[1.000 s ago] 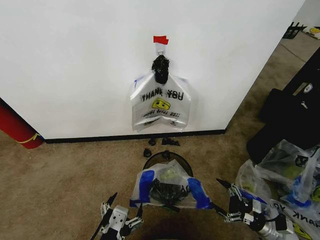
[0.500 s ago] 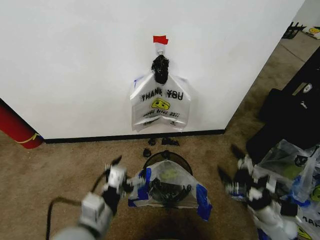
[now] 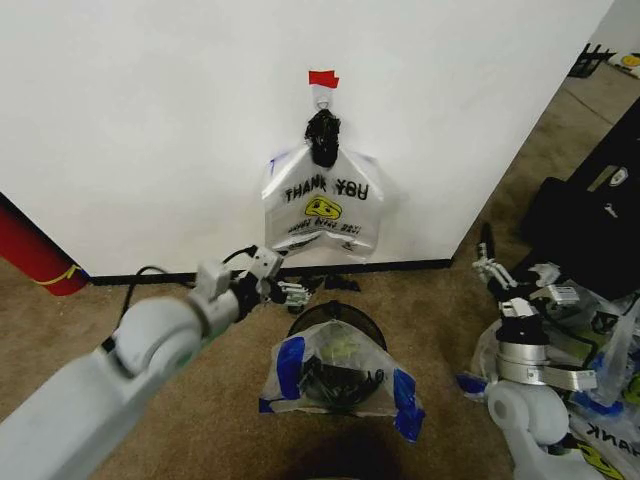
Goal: Pick up the garbage bag from the wall and place it over the trash bin.
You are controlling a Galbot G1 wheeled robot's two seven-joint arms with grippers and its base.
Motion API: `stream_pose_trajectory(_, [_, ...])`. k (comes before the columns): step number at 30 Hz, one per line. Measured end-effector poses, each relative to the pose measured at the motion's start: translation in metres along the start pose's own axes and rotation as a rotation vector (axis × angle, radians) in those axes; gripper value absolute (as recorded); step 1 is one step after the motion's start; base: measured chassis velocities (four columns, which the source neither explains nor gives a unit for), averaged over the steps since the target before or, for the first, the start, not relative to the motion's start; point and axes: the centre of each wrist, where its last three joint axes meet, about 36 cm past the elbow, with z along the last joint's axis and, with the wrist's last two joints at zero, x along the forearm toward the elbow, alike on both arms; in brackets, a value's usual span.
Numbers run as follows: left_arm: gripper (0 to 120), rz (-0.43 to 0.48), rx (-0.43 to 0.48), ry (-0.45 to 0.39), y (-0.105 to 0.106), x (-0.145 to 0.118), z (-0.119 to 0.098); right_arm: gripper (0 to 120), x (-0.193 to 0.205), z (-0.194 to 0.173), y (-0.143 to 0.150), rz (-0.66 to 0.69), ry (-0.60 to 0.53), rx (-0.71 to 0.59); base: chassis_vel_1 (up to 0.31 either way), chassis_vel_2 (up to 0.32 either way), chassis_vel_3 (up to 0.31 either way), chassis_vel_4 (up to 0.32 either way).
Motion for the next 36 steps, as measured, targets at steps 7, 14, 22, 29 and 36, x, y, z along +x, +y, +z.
stream_pose_trajectory(7, [100,0.125,-0.070,0.104,0.017,-0.045,-0.004,100,0.010,-0.006,0.002,0.090,0.049,0.025,0.000,0.000,0.000,0.000])
stream_pose_trajectory(14, [100,0.154,-0.147,0.244,0.032,-0.084,0.012,100,0.020,-0.004,0.001,0.116,0.073,0.035,0.000,0.000,0.000,0.000])
stream_pose_trajectory(22, [97,0.122,-0.183,0.346,0.041,-0.119,0.032,100,0.035,0.001,-0.002,0.128,0.094,0.053,0.000,0.000,0.000,0.000])
stream_pose_trajectory(29, [72,0.120,-0.189,0.365,0.042,-0.127,0.038,100,0.041,0.002,-0.002,0.125,0.101,0.058,0.000,0.000,0.000,0.000])
stream_pose_trajectory(36, [48,0.125,-0.179,0.373,0.039,-0.127,0.045,100,0.044,0.007,0.000,0.121,0.106,0.061,0.000,0.000,0.000,0.000])
